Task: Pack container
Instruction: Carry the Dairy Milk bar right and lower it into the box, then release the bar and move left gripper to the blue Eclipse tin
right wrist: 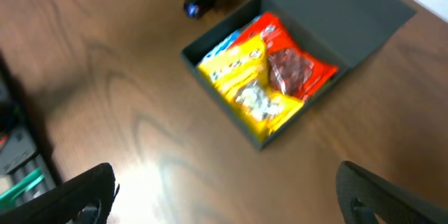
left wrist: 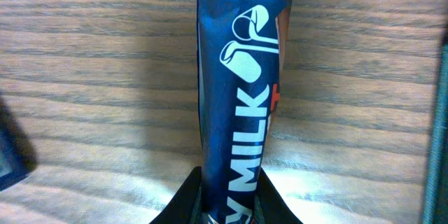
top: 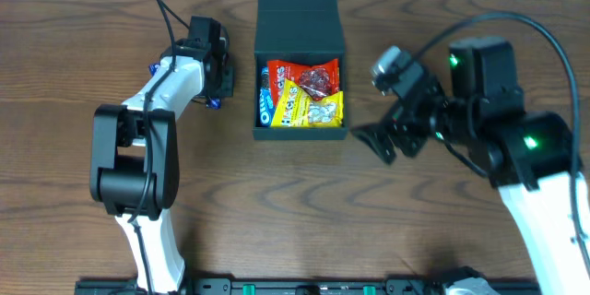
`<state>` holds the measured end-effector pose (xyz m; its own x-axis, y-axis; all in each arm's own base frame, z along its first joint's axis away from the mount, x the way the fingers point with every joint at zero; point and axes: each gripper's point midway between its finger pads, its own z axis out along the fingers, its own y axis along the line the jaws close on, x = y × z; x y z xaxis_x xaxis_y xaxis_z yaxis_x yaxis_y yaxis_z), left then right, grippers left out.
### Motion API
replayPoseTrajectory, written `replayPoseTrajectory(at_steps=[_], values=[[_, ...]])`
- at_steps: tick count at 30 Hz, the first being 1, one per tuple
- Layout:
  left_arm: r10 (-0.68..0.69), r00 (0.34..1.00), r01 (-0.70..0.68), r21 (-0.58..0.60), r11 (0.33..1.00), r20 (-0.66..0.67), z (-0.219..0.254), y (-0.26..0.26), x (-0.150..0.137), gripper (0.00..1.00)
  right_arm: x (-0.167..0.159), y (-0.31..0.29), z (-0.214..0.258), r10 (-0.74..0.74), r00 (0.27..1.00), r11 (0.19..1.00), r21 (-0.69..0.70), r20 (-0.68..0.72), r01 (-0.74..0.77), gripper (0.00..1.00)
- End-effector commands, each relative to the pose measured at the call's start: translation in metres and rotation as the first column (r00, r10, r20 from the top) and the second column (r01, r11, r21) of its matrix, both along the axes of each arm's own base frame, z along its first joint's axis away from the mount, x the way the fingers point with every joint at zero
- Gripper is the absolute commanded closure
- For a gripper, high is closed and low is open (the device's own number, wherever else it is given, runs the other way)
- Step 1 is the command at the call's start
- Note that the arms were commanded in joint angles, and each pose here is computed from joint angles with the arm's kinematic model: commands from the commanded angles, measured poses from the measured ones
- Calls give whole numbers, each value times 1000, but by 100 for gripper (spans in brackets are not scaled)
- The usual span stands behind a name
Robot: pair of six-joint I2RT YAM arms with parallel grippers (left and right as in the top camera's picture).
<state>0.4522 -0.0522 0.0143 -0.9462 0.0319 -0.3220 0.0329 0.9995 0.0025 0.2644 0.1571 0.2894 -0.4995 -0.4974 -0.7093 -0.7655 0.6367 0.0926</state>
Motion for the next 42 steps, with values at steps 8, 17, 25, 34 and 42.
replayPoseTrajectory(at_steps=[8,17,25,34,42], values=[[-23,970,43,-77,996,242,110,-34,11,84,-33,-11,14,-14,1000,1000,9,3,13,1],[-23,982,60,-193,979,185,110,-109,-17,84,-33,-11,14,-13,1000,1000,8,2,13,1],[81,996,-72,-264,962,21,97,-122,-50,85,-33,-11,14,-13,1000,1000,8,1,13,1],[53,999,-50,-317,947,-2,98,-132,-54,50,-33,-11,14,-13,1000,1000,8,1,13,1],[123,992,-108,-304,946,33,107,-104,-41,60,-33,-11,14,-13,1000,1000,8,1,13,1]])
